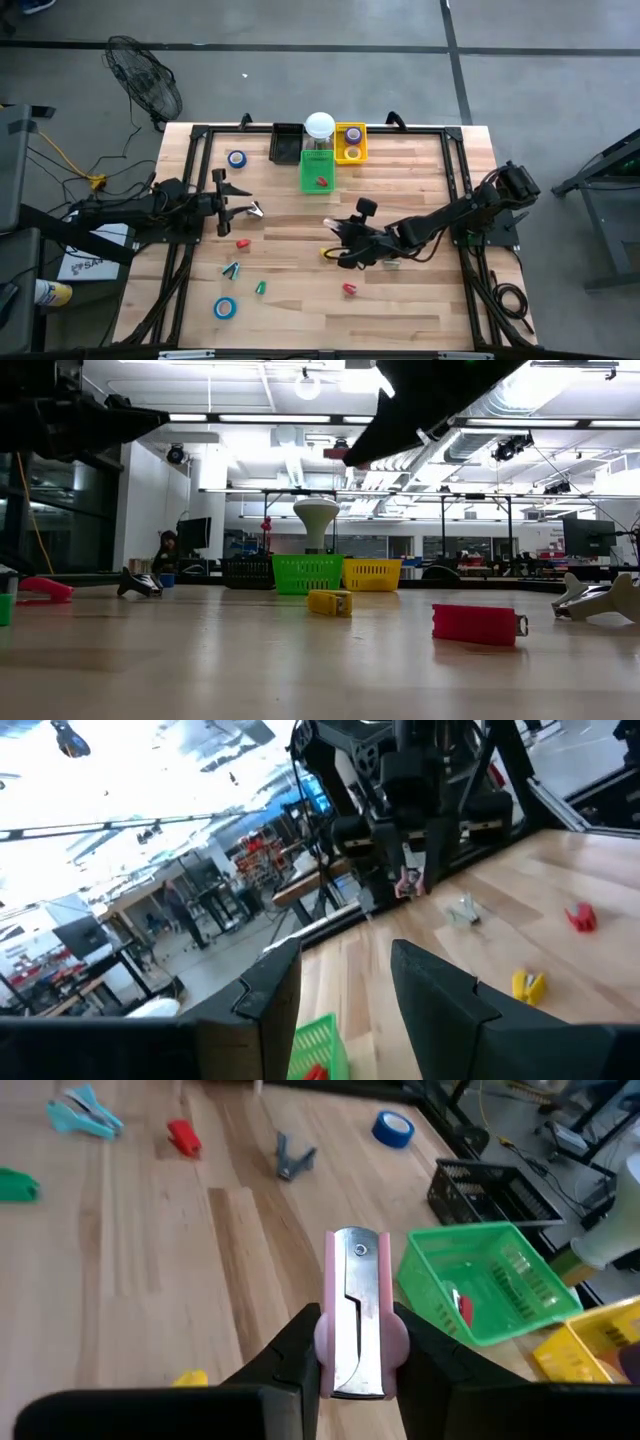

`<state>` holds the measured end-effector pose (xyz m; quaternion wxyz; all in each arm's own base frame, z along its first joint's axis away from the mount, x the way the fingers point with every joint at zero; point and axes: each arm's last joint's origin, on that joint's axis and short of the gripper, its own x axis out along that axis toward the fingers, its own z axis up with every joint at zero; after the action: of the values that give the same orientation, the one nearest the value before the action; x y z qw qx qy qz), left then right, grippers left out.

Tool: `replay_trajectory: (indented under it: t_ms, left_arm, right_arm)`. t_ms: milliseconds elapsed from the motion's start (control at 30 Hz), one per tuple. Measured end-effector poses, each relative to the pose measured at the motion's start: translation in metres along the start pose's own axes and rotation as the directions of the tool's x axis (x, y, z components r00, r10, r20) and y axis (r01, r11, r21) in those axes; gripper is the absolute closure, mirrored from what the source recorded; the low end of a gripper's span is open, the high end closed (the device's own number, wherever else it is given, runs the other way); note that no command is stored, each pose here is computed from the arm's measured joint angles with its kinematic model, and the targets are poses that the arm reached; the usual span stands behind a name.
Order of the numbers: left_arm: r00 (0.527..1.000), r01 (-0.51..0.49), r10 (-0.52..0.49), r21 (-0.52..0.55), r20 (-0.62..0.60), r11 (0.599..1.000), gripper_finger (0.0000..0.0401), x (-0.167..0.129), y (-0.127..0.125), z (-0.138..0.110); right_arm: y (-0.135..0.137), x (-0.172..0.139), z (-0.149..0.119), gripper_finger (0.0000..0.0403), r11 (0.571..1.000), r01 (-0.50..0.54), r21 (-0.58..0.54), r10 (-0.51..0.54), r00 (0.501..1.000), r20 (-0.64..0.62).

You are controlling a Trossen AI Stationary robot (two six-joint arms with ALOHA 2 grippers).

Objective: Pick and place Stapler, Stapler remover, tape
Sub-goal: Put the pink staple remover into the black bin

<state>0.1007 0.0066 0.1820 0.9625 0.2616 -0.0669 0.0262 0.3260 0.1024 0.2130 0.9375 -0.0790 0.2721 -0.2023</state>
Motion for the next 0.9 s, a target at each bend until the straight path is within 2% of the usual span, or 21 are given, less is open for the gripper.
replay_trajectory:
  t_ms: [200, 267, 367, 533, 633, 900]
  left_arm:
    - [1.0, -0.009, 0.009, -0.004, -0.029, 1.0, 0.0247, 0.013, 0.002, 0.001]
    - [0.996, 0.019, -0.02, -0.011, -0.086, 1.0, 0.0247, 0.019, 0.003, 0.001]
    - [0.994, 0.034, -0.032, 0.017, -0.104, 0.999, 0.0247, 0.033, 0.009, 0.01]
    - [0.984, 0.146, -0.136, 0.086, -0.116, 0.985, 0.0247, 0.055, 0.01, 0.013]
    - [0.984, 0.148, -0.134, 0.115, -0.119, 0.982, 0.0247, 0.068, 0.011, 0.013]
    - [0.957, 0.249, -0.221, 0.135, -0.189, 0.959, 0.0247, 0.107, 0.008, 0.006]
  right_arm:
    - [0.002, -0.002, 0.002, 0.0321, 1.0, -0.01, -0.001, 0.01, 1.0, 0.023]
    - [0.002, -0.002, 0.002, 0.0321, 1.0, -0.012, -0.013, 0.012, 1.0, 0.023]
    - [0.003, -0.002, 0.003, 0.0321, 0.999, -0.023, -0.042, 0.024, 0.999, 0.029]
    - [0.005, -0.002, 0.008, 0.0321, 0.996, -0.063, -0.062, 0.066, 0.996, 0.063]
    - [0.005, -0.002, 0.01, 0.0321, 0.994, -0.069, -0.081, 0.076, 0.994, 0.083]
    - [-0.004, 0.006, 0.014, 0.0321, 0.99, -0.07, -0.12, 0.082, 0.992, 0.093]
